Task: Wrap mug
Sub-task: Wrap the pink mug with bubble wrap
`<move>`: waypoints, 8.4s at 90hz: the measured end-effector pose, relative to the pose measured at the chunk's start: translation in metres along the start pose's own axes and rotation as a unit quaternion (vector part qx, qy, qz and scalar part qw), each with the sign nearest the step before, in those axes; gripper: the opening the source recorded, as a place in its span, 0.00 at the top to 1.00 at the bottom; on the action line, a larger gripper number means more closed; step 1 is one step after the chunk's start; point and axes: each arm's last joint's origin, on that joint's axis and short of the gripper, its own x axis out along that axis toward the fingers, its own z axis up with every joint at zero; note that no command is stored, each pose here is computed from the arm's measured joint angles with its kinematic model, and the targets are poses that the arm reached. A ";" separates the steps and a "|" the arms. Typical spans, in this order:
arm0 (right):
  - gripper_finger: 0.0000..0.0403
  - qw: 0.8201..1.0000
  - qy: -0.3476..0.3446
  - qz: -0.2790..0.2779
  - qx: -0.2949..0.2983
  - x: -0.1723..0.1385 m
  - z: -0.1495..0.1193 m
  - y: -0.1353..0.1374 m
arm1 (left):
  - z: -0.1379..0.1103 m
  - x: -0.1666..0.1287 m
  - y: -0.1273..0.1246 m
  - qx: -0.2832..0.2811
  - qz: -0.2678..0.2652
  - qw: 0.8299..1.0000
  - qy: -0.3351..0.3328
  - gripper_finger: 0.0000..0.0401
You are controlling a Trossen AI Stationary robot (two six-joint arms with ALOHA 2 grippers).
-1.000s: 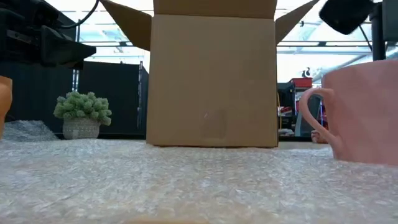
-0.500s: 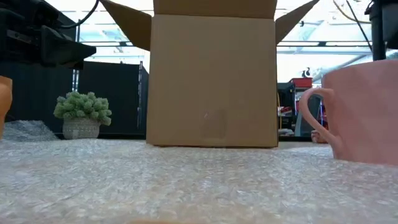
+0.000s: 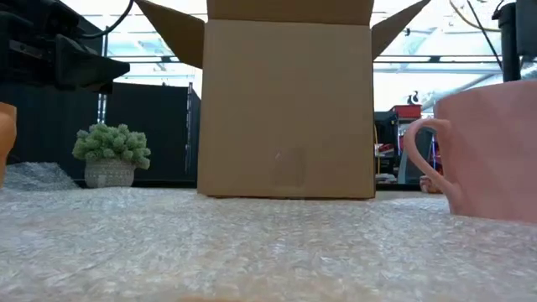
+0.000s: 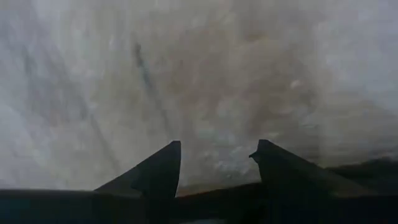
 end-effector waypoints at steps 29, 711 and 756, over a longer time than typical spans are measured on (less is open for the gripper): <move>0.83 0.999 -0.014 0.005 -0.039 0.001 -0.001 0.006 | 0.000 0.000 0.000 0.000 0.000 1.000 0.000 1.00; 0.59 0.942 -0.319 -0.060 -0.084 0.001 0.088 0.024 | 0.009 0.269 -0.027 -0.246 0.286 0.913 0.153 1.00; 0.57 0.946 -0.313 -0.039 -0.076 0.002 0.087 0.027 | 0.031 0.265 -0.097 -0.259 0.054 0.955 0.134 1.00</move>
